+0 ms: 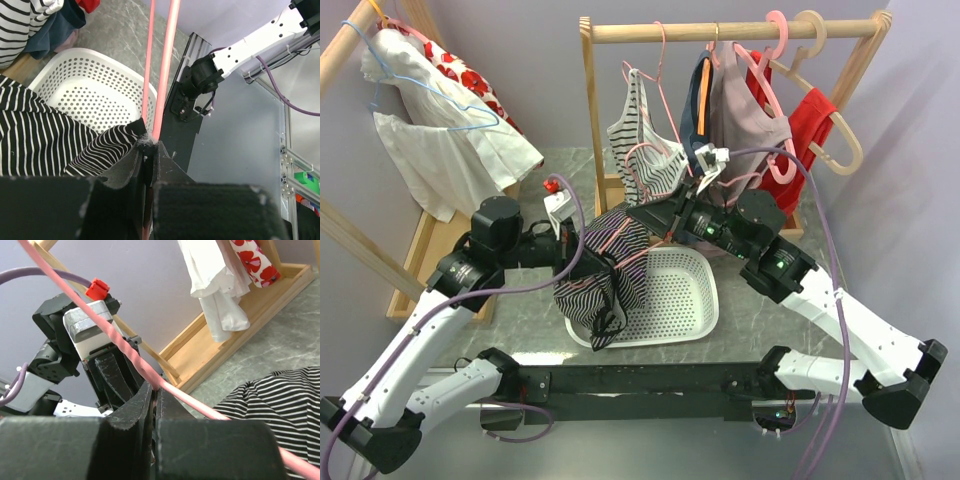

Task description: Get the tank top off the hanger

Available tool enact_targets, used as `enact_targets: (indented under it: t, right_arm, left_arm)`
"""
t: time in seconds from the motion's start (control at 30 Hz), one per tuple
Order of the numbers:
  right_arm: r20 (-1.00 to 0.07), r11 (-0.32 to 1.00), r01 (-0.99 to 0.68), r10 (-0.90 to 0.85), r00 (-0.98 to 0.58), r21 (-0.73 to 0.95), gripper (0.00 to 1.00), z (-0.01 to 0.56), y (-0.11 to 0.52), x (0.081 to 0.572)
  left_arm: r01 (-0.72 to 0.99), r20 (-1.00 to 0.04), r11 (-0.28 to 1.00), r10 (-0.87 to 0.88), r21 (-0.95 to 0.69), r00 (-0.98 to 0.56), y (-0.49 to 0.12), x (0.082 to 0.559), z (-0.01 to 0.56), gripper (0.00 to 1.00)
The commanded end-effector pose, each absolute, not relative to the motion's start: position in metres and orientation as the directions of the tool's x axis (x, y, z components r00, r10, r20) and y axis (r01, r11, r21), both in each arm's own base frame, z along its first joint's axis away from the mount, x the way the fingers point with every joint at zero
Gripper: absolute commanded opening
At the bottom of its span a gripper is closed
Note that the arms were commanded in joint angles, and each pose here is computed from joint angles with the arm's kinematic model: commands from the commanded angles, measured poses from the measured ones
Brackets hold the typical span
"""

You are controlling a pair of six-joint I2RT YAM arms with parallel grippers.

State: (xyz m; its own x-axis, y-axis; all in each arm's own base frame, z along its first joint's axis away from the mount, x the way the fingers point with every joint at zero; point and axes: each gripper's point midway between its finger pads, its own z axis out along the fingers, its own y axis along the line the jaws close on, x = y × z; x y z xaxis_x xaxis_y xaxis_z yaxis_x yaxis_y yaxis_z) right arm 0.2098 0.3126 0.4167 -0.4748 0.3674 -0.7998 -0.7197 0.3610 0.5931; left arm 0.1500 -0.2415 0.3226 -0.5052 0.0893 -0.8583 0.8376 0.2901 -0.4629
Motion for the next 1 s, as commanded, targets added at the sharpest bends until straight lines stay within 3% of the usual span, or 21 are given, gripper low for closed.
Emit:
enact_targets:
  t: [0.0, 0.1, 0.2, 0.4, 0.6, 0.7, 0.8, 0.97]
  right_arm:
    - [-0.846, 0.461, -0.718, 0.384, -0.369, 0.522, 0.00, 0.411, 0.290, 0.218]
    - [-0.859, 0.496, -0.708, 0.377, -0.346, 0.503, 0.00, 0.406, 0.278, 0.214]
    - [-0.862, 0.534, -0.683, 0.390, -0.323, 0.498, 0.00, 0.403, 0.262, 0.211]
    - [-0.874, 0.642, -0.596, 0.400, -0.277, 0.483, 0.00, 0.399, 0.222, 0.208]
    - [-0.888, 0.734, -0.502, 0.410, -0.210, 0.458, 0.00, 0.400, 0.186, 0.210]
    - [-0.900, 0.773, -0.463, 0.396, -0.184, 0.435, 0.00, 0.400, 0.175, 0.213]
    - [-0.908, 0.798, -0.436, 0.387, -0.158, 0.416, 0.00, 0.403, 0.166, 0.215]
    - [-0.915, 0.807, -0.433, 0.378, -0.141, 0.400, 0.00, 0.406, 0.164, 0.217]
  left_arm:
    - [0.876, -0.897, 0.269, 0.076, -0.401, -0.435, -0.239, 0.144, 0.342, 0.01]
    - [0.865, -0.893, 0.299, 0.076, -0.403, -0.443, -0.236, 0.147, 0.337, 0.01]
    - [0.852, -0.885, 0.323, 0.080, -0.413, -0.459, -0.235, 0.150, 0.331, 0.11]
    - [0.807, -0.874, 0.423, 0.065, -0.412, -0.481, -0.227, 0.162, 0.321, 0.66]
    - [0.722, -0.885, 0.598, 0.044, -0.349, -0.464, -0.205, 0.184, 0.316, 0.80]
    - [0.616, -0.877, 0.721, 0.023, -0.318, -0.480, -0.187, 0.203, 0.300, 0.96]
    - [0.476, -0.846, 0.829, 0.007, -0.294, -0.534, -0.171, 0.225, 0.269, 1.00]
    - [0.425, -0.831, 0.850, -0.028, -0.312, -0.555, -0.186, 0.264, 0.247, 0.99]
